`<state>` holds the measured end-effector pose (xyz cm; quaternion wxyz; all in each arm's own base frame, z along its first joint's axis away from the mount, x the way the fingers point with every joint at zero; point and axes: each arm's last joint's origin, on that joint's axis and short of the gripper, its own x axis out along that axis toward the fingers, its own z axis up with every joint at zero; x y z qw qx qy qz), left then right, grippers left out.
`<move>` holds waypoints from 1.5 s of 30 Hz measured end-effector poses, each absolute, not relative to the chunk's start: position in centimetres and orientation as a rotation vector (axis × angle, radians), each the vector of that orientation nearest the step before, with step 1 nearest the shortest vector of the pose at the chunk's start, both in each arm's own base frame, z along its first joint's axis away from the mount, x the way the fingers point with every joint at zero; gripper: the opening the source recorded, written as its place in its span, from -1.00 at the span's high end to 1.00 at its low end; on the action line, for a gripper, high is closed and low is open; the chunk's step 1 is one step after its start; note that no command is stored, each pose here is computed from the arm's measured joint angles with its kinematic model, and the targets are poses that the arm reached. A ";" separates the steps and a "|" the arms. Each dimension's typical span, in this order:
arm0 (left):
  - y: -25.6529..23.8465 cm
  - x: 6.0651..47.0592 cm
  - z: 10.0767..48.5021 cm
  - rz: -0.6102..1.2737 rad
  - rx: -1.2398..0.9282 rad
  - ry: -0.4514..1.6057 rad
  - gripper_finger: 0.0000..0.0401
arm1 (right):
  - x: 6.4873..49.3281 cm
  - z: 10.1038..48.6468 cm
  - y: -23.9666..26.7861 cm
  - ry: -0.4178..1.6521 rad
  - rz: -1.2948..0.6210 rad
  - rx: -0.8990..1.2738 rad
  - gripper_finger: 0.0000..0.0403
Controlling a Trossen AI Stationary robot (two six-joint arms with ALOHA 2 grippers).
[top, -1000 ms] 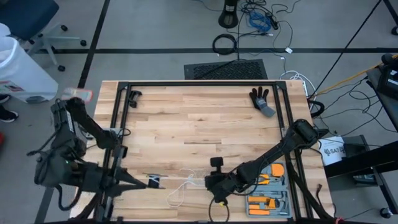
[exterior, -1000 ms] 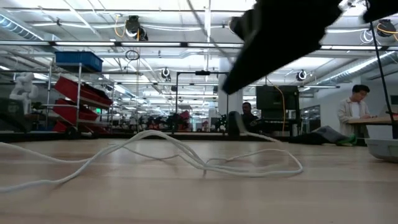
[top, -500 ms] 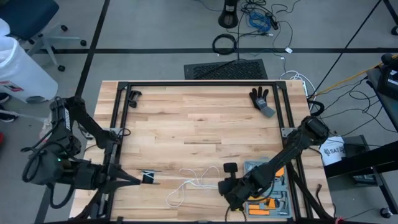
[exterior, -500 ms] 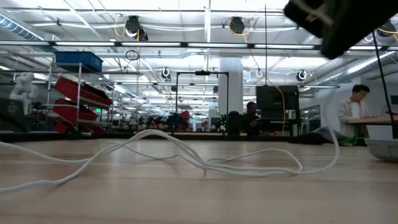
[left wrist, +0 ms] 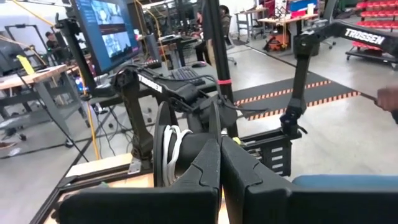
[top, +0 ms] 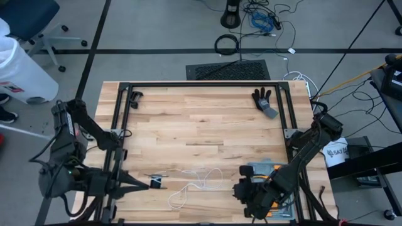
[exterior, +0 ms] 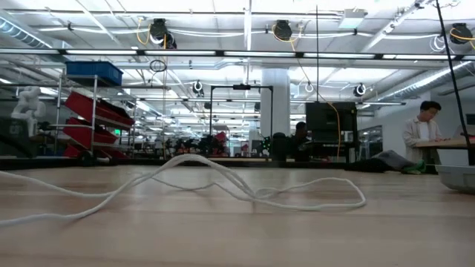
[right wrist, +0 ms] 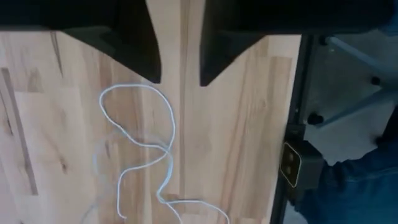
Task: Coil cords
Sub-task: Coil the white cable wire onto the spool
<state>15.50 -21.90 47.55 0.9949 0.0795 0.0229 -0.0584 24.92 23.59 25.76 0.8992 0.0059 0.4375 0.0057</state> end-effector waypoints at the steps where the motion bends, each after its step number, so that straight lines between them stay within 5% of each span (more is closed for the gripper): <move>1: -22.0 15.6 47.5 -0.118 0.161 0.047 0.99 | 24.8 25.8 23.6 0.913 0.010 0.016 0.41; 6: -22.7 16.1 46.9 -0.113 0.153 0.061 0.99 | 24.7 25.8 23.9 0.874 0.015 -0.036 0.23; 18: -24.9 19.8 43.9 -0.051 0.204 0.124 0.99 | 30.3 30.2 24.3 0.245 -0.031 -0.171 0.21; 29: -26.4 21.9 42.0 -0.030 0.219 0.139 0.99 | 35.4 26.3 23.0 0.221 0.030 -0.198 -0.02; 45: -26.4 22.0 42.2 -0.028 0.193 0.121 0.99 | 38.3 22.7 21.9 0.244 0.028 -0.168 0.04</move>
